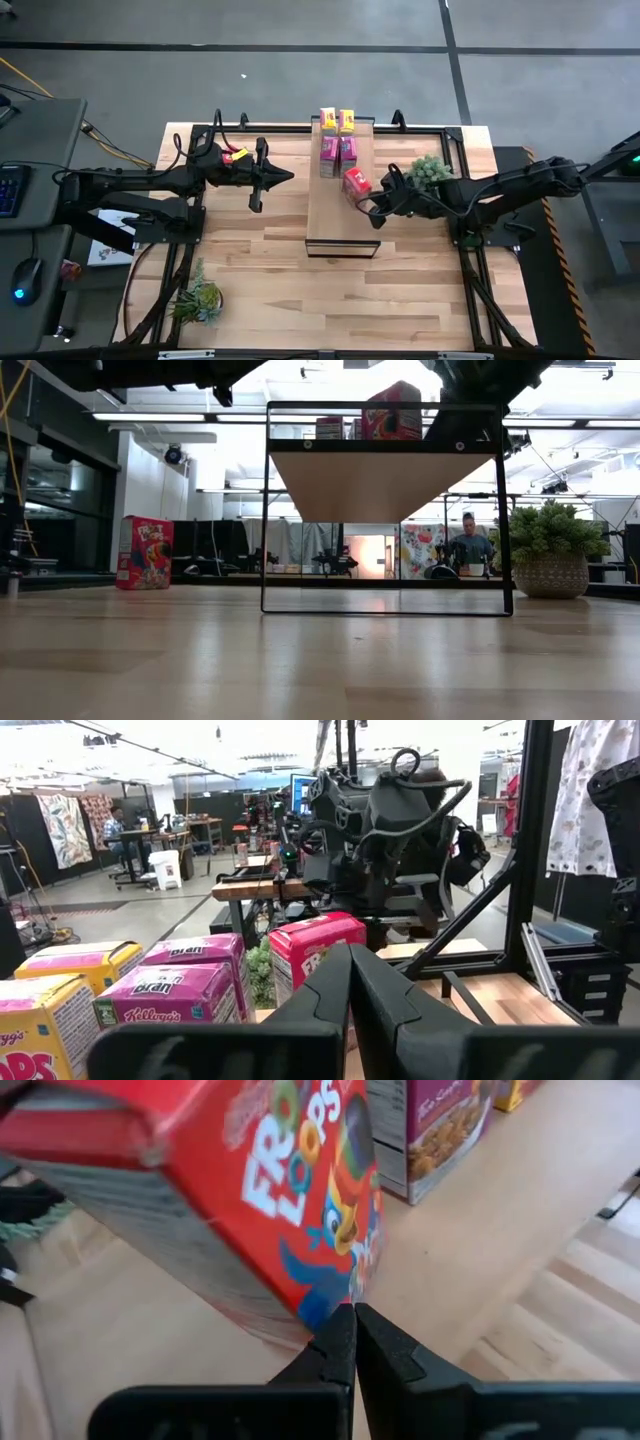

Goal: Stack cereal on shelf
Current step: Put the bottom red cereal box on the shelf

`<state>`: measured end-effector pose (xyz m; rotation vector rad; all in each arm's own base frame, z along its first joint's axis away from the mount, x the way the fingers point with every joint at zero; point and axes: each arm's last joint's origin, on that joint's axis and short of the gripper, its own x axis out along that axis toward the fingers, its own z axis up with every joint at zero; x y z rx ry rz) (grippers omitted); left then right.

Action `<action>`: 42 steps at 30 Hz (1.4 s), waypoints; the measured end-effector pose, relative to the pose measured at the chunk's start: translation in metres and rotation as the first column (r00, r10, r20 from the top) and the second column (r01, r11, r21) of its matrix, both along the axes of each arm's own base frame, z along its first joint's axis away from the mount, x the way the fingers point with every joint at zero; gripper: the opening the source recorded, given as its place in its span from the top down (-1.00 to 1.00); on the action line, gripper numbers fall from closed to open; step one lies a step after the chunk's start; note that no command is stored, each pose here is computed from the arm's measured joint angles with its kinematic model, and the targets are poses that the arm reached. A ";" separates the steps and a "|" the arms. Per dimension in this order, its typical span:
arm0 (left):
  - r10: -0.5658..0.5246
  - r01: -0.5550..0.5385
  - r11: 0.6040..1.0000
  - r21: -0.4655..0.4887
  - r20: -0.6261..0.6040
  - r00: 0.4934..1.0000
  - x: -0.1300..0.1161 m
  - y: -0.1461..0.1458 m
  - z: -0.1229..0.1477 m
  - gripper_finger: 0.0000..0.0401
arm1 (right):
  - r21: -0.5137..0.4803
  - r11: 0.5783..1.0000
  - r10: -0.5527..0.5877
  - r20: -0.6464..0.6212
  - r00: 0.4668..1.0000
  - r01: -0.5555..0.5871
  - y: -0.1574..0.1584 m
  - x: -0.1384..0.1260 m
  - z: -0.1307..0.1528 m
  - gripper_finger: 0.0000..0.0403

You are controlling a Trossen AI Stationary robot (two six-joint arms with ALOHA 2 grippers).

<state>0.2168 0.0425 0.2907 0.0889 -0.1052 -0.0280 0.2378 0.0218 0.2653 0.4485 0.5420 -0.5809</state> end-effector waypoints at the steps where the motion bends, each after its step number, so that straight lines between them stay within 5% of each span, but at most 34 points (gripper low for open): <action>1: 0.000 0.000 1.000 0.001 0.000 1.000 0.000 0.000 0.000 1.00 | 0.009 1.000 -0.001 0.009 1.000 0.001 0.000 0.000 0.000 1.00; 42: 0.000 0.000 1.000 -0.011 -0.014 1.000 0.000 0.000 -0.001 1.00 | 0.144 0.986 0.067 0.124 0.990 -0.085 0.014 0.006 0.007 1.00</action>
